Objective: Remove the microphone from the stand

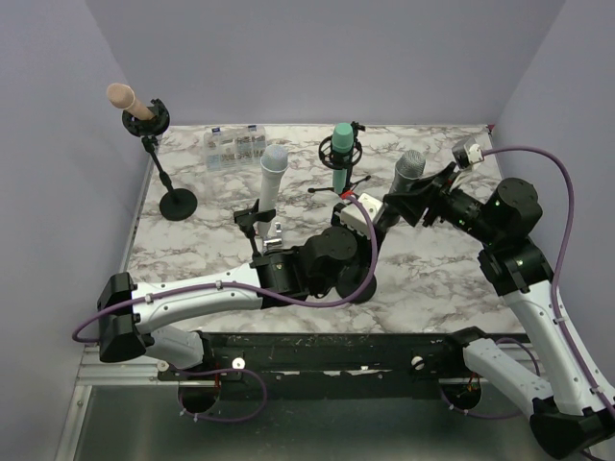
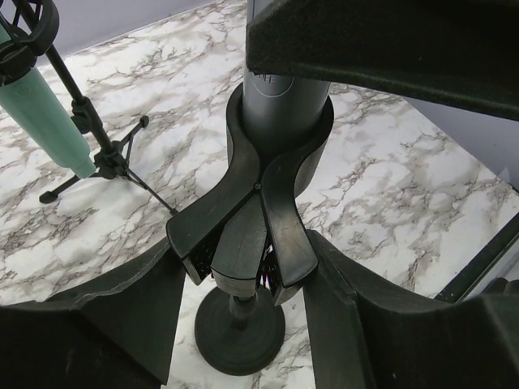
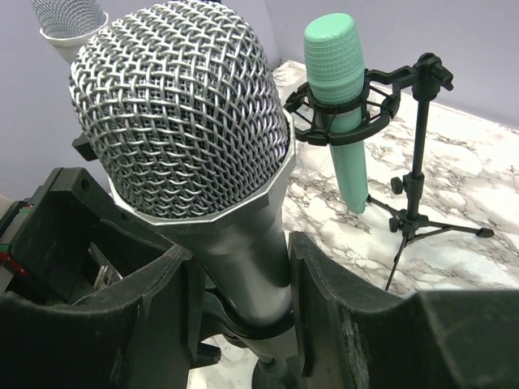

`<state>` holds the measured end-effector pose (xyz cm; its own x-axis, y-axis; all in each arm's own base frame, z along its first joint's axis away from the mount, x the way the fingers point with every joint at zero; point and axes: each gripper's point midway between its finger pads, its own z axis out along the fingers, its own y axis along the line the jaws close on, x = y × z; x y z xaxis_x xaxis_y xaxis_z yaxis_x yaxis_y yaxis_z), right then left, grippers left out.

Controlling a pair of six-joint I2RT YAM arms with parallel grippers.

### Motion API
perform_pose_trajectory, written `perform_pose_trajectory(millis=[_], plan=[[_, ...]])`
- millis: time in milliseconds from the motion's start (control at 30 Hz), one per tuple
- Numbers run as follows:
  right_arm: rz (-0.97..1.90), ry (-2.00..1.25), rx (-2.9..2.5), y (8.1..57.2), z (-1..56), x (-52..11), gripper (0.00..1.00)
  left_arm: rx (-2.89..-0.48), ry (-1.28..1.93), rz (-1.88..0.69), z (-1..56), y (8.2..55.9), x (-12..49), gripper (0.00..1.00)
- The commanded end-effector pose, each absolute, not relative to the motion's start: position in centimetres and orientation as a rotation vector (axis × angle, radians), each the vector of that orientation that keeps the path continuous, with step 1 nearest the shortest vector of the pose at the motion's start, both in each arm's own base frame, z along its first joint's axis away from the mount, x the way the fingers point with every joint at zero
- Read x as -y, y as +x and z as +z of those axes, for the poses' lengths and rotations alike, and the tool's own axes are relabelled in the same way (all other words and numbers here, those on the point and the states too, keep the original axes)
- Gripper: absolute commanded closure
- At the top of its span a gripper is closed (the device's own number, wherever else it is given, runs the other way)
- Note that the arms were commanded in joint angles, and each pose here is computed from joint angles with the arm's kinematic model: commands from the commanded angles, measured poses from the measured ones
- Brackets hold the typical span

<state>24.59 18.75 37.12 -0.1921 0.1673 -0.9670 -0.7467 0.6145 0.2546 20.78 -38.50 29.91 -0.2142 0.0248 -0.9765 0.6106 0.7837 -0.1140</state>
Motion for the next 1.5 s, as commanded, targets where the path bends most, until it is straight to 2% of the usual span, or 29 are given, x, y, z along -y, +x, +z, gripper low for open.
perform_pose_trajectory(millis=[0,33,67,533,733,900,1033,1167,1233,1367,1467], plan=[[0.924,-0.508,-1.511,23.4,38.9,-18.9,0.79,-1.690,0.499,-0.601,31.1,20.9,38.0,0.93],[0.924,-0.506,-1.509,23.4,39.0,-18.9,0.79,-1.691,0.506,-0.602,30.9,20.8,38.0,0.99],[0.922,-0.506,-1.506,23.4,39.1,-18.8,0.80,-1.691,0.511,-0.604,30.8,20.7,38.0,1.00],[0.860,-0.477,-1.389,23.1,45.1,-17.9,0.85,-1.704,0.578,-0.634,28.7,19.6,37.5,1.00],[0.865,-0.492,-1.320,22.8,48.1,-18.0,0.93,-1.709,0.596,-0.644,28.3,19.3,37.6,1.00],[0.888,-0.558,-1.327,22.9,45.9,-18.8,0.99,-1.680,0.583,-0.652,29.5,19.5,37.6,1.00],[0.885,-0.580,-1.345,23.3,43.2,-19.1,0.99,-1.683,0.577,-0.624,30.0,20.0,37.6,0.99],[0.874,-0.585,-1.370,23.6,41.4,-19.1,0.99,-1.719,0.527,-0.608,29.7,20.4,37.2,0.71],[0.875,-0.589,-1.383,23.6,40.8,-19.1,0.99,-1.734,0.499,-0.615,29.5,20.5,37.0,0.52],[0.890,-0.603,-1.402,23.7,39.7,-19.4,0.99,-1.735,0.484,-0.649,29.8,20.5,37.0,0.32],[0.904,-0.613,-1.405,23.6,39.4,-19.6,0.99,-1.728,0.500,-0.669,30.5,20.5,37.2,0.21]])
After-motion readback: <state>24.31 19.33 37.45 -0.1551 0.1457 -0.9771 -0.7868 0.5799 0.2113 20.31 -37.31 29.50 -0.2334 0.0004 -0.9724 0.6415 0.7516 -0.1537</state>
